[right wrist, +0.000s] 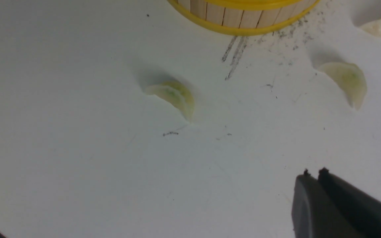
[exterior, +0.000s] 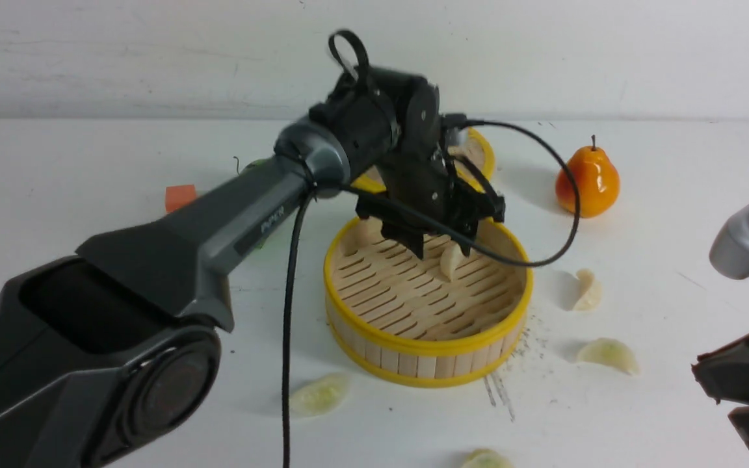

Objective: Put the dumplings into the steamer on the white table.
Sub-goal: 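Reach for and grasp a dumpling on the table with the left gripper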

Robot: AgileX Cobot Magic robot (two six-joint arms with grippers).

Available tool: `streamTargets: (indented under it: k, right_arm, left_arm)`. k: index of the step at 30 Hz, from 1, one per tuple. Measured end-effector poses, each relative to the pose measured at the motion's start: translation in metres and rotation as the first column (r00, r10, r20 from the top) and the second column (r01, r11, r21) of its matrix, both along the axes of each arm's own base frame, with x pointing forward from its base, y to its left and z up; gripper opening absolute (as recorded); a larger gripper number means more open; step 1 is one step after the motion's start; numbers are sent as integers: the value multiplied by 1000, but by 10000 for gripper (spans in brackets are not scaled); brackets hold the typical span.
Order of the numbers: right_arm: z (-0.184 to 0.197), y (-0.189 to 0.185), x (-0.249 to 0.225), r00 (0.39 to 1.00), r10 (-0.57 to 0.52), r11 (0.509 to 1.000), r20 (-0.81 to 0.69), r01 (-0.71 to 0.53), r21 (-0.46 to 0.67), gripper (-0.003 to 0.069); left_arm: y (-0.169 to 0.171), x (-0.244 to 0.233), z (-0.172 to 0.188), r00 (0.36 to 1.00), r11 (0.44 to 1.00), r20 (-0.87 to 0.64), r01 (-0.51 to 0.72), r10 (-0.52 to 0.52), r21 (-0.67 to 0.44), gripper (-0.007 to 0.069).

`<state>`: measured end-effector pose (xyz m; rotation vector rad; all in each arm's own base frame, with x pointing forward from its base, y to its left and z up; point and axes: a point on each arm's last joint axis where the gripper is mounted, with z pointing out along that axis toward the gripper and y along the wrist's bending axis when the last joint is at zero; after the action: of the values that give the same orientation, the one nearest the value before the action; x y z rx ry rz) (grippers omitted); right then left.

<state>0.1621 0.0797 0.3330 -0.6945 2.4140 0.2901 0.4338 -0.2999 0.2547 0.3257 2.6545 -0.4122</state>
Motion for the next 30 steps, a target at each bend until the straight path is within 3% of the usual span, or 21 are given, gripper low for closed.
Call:
streamTargets:
  k: [4, 8, 13, 18, 21, 27, 30]
  right_arm:
    - [0, 0, 0, 1000, 0, 1000, -1, 0, 0, 34]
    - [0, 0, 0, 1000, 0, 1000, -1, 0, 0, 39]
    - [0, 1, 0, 1000, 0, 1000, -4, 0, 7, 41]
    - [0, 1, 0, 1000, 0, 1000, -6, 0, 12, 43]
    - [0, 1, 0, 1000, -1, 1000, -1, 1, 16, 48]
    - [1, 2, 1, 1000, -4, 999, 9, 3, 32, 55]
    - [2, 3, 1, 1000, -4, 999, 6, 4, 40, 59]
  left_arm:
    - [18, -21, 77, 994, 1000, 110, 18, -16, -14, 576]
    - [39, -52, 140, 975, 997, 216, 62, -52, -40, 571]
    - [76, -101, 165, 960, 986, 229, 146, -162, 84, 540]
    - [115, -137, 123, 977, 957, 59, 190, -207, 219, 531]
    - [124, -144, 66, 955, 904, -61, 296, -291, 308, 531]
    - [113, -141, -15, 841, 787, -75, 529, -535, 316, 530]
    - [105, -133, -36, 810, 762, -59, 571, -583, 305, 530]
